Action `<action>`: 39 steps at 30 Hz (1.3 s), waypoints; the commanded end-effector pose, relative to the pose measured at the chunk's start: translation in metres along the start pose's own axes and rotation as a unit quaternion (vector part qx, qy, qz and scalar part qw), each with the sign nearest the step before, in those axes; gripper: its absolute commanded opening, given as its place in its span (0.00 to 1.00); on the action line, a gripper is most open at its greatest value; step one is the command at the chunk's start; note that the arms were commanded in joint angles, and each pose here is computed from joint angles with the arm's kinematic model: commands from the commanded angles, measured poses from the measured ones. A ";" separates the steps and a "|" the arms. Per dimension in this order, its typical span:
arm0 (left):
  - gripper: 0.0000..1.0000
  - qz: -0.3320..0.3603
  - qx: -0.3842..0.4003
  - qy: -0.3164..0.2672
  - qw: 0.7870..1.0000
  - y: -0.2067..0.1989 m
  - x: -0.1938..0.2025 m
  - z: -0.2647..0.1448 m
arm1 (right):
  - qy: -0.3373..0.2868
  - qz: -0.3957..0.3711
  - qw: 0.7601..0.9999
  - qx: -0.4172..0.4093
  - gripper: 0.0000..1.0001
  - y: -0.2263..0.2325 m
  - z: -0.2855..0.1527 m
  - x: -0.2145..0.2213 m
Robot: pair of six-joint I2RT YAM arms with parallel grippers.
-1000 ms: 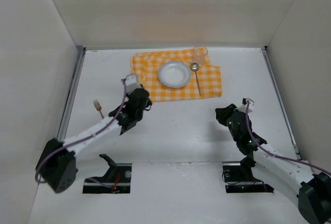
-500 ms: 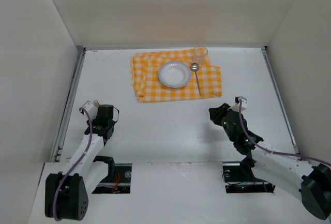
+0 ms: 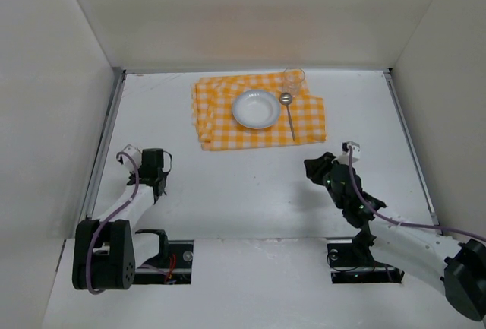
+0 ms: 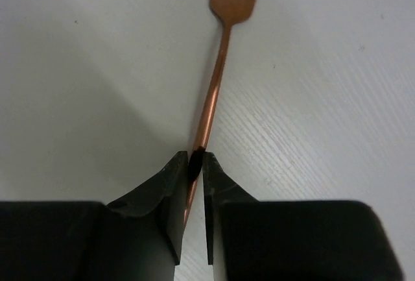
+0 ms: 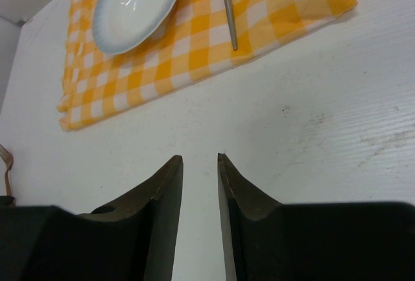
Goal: Set the dinner table for one person
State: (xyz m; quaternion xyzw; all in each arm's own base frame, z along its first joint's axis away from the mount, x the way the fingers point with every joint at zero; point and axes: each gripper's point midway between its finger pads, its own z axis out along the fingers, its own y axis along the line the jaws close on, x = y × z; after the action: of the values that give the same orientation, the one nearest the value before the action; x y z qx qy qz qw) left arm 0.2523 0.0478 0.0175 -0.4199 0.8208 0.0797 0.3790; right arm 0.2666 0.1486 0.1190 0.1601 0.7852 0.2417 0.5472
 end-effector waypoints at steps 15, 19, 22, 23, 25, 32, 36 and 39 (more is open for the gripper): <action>0.00 0.101 0.237 -0.043 0.965 -0.169 -0.041 -0.090 | -0.039 0.010 0.999 -0.024 0.44 0.026 0.005 -0.024; 0.00 0.163 0.284 -0.048 0.944 -0.238 -0.040 -0.095 | -0.039 0.006 0.999 -0.022 0.45 0.025 0.006 -0.022; 0.01 0.187 0.318 -0.015 0.929 -0.284 -0.028 -0.083 | -0.040 0.007 0.999 -0.026 0.45 0.026 0.005 -0.023; 0.01 0.191 0.323 -0.005 0.927 -0.296 -0.025 -0.076 | -0.044 0.007 0.999 -0.025 0.45 0.025 0.005 -0.024; 0.01 0.199 0.319 0.010 0.927 -0.311 -0.021 -0.057 | -0.045 0.006 0.999 -0.025 0.46 0.024 0.005 -0.024; 0.01 0.207 0.304 0.031 0.929 -0.334 0.000 -0.020 | -0.045 0.002 0.999 -0.024 0.46 0.024 0.005 -0.025; 0.03 0.208 0.298 0.037 0.931 -0.335 0.010 -0.011 | -0.043 -0.002 0.999 -0.022 0.46 0.024 0.007 -0.023; 0.04 0.211 0.290 0.044 0.932 -0.329 0.019 -0.005 | -0.035 -0.005 0.999 -0.024 0.46 0.025 0.009 -0.020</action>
State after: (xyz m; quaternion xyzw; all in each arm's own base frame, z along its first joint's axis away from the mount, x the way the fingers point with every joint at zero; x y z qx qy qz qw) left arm 0.4811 -0.1620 0.0508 -0.1235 0.9010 -0.0774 0.4087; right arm 0.2707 0.1523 0.1149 0.1497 0.7874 0.2287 0.5525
